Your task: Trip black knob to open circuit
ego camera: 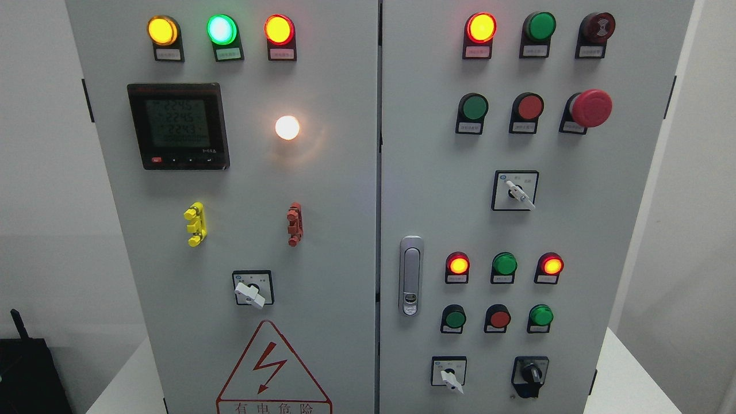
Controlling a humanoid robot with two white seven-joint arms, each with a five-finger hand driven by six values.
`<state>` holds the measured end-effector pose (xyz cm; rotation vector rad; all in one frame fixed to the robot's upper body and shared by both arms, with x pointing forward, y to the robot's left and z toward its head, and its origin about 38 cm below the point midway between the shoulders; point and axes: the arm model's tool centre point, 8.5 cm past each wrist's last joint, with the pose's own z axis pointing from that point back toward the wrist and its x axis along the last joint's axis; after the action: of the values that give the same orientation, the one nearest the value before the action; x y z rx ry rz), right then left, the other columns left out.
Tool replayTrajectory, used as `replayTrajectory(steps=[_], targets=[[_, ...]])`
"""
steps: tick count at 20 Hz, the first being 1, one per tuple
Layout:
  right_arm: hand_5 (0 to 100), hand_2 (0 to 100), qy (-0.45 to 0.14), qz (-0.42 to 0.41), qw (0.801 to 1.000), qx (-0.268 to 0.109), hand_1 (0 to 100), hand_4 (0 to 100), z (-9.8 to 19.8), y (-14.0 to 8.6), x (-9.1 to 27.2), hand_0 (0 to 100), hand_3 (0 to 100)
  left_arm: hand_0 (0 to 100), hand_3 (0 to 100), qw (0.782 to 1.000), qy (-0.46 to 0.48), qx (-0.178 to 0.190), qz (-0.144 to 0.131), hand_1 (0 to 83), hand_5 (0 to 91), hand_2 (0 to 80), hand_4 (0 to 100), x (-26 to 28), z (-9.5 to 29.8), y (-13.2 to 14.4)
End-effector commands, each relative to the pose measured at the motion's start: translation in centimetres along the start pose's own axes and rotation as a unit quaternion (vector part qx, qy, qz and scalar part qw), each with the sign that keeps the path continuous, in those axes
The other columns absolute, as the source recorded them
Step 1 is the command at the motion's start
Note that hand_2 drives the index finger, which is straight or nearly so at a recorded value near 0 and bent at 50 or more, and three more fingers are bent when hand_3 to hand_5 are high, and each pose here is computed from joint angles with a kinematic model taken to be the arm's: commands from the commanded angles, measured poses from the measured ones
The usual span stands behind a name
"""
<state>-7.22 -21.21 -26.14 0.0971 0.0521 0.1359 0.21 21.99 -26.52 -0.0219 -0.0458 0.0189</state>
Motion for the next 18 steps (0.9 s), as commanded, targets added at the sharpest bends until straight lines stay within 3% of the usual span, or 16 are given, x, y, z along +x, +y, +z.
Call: replayTrajectory(steps=[1, 11, 18], targets=[[0, 0, -0.002, -0.004, 1.000, 0.005, 10, 0, 0.0, 0.2, 0.1, 0, 0, 12, 0, 1.000, -0.003, 0.000, 0.002, 38.9, 0.0, 0.0, 0, 0.2, 0.0, 0.0], [0, 0, -0.016, -0.012, 1.000, 0.001, 10, 0, 0.0, 0.0, 0.7, 0, 0, 12, 0, 1.000, -0.003, 0.000, 0.002, 38.9, 0.0, 0.0, 0, 0.2, 0.0, 0.0], [0, 0, -0.076, -0.038, 0.996, -0.007, 6, 0, 0.0, 0.2, 2.4, 0, 0, 12, 0, 1.000, -0.002, 0.000, 0.002, 38.9, 0.0, 0.0, 0, 0.1, 0.0, 0.0]])
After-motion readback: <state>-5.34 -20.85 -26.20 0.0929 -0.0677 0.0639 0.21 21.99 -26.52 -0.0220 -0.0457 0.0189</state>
